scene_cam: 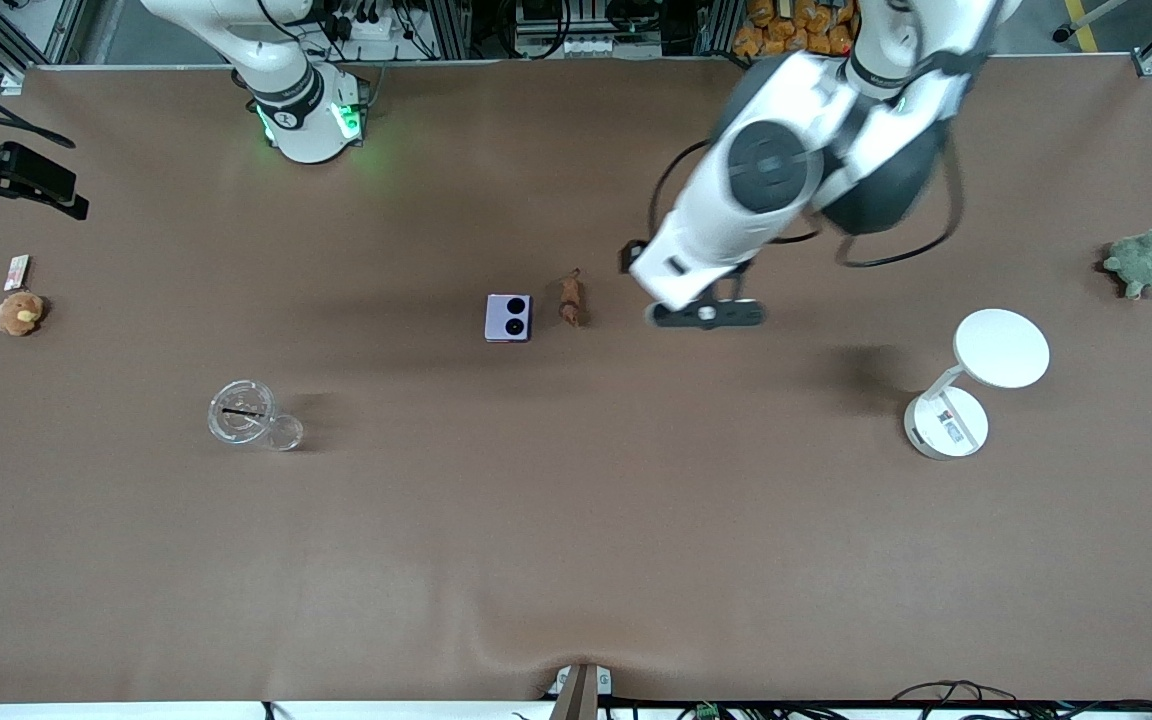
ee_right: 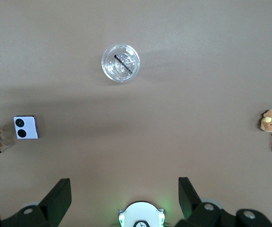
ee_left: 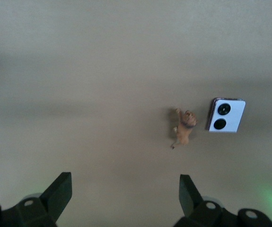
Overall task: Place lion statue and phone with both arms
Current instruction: 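Reach the left gripper over the brown lion figurine, then grasp the lion figurine with the left gripper and lift it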
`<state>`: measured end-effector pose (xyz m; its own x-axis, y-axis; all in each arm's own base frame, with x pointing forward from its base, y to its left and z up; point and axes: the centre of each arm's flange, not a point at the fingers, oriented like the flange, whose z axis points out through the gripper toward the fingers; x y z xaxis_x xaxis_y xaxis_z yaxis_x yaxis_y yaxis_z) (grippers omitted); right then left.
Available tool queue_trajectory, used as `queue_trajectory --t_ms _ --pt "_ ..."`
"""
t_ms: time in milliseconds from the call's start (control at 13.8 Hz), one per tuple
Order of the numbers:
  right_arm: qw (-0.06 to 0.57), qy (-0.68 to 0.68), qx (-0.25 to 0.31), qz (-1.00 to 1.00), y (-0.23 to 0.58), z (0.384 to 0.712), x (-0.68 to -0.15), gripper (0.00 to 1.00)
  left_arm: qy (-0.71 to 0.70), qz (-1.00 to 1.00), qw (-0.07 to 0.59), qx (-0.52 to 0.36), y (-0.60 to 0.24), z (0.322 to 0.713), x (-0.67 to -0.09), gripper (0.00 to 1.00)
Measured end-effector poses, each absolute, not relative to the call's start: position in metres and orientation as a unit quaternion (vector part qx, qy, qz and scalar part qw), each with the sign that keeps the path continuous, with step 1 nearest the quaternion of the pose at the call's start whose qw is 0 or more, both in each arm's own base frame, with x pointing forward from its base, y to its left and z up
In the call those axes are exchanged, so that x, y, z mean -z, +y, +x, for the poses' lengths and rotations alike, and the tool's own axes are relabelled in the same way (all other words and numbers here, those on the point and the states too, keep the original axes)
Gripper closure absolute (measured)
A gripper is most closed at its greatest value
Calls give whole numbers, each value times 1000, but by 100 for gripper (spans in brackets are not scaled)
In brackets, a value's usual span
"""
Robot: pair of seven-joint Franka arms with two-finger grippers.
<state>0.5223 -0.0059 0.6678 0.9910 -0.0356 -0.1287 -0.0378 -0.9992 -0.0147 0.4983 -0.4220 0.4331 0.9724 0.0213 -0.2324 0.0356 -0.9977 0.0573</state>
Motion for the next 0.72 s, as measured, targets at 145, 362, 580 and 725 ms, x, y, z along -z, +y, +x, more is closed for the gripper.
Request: queue_trajectory --t_ms 145,362,580,725 --pt "9 18 -65 -998 -6 522 -668 0 23 995 2 96 -465 480 -387 0" --pt "9 18 -65 -998 -6 522 -668 0 42 997 -23 58 -518 451 -319 0" --pt "9 18 -65 -998 -6 522 -668 0 42 997 -31 57 -539 433 -268 0" --pt "9 18 -65 -998 -6 522 -668 0 39 997 -37 62 -545 427 -243 0"
